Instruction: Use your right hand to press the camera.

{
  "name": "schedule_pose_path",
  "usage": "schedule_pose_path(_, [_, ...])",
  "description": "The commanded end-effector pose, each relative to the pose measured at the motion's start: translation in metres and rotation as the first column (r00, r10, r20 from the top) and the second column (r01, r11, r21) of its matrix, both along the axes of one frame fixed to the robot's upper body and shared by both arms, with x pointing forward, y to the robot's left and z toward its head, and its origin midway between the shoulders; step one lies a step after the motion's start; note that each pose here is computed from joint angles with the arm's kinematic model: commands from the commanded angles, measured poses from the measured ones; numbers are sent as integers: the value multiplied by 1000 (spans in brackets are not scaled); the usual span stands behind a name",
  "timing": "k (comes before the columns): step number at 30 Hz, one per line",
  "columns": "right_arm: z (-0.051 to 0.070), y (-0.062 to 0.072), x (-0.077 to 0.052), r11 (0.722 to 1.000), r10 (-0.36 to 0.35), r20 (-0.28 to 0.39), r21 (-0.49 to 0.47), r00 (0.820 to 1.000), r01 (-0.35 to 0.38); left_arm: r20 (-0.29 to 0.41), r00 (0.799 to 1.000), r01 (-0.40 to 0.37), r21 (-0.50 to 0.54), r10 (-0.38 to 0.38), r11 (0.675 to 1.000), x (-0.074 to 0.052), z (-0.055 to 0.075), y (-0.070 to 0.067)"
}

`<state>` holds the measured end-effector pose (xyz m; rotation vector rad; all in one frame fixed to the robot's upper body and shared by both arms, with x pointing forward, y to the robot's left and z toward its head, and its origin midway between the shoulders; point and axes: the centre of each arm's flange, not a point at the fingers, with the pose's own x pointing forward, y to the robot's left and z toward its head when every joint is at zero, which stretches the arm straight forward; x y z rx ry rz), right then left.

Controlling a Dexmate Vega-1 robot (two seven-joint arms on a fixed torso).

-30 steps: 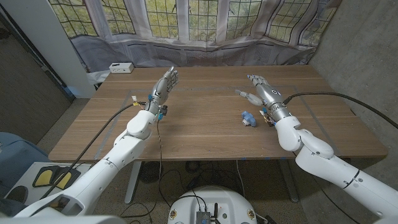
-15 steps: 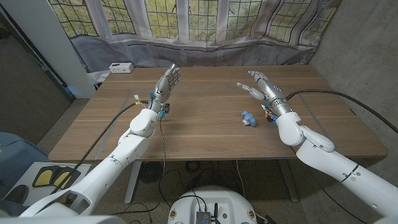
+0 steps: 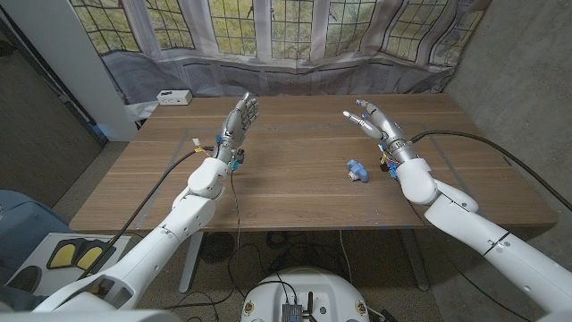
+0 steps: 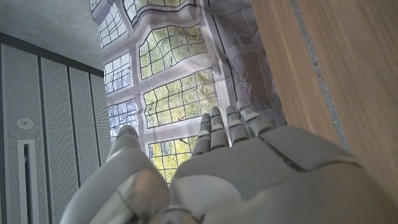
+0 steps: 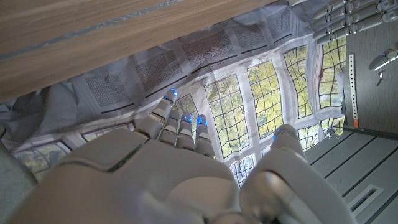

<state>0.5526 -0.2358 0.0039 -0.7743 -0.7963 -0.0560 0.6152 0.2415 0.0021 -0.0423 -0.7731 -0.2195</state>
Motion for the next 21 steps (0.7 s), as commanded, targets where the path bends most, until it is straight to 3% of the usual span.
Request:
schedule_pose_path(1, [1,-12,14,961,194,-45,207,980,-181,-13,1000,-29,-9,29,1000,0,0,9])
schedule_pose_path(9, [4,-20,21,936,240,-45,277,970,-219,-13,1000,-27,3,27,1000,1,1,9])
schedule_pose_path(16, [4,-25,32,899,324,-69,334,944,-284,-9,1000,-28,22,28,999,2,4,6])
schedule_pose_path(21, [5,-25,39,896,329,-81,343,941,-284,-8,1000,-17,10,17,1000,2,4,4])
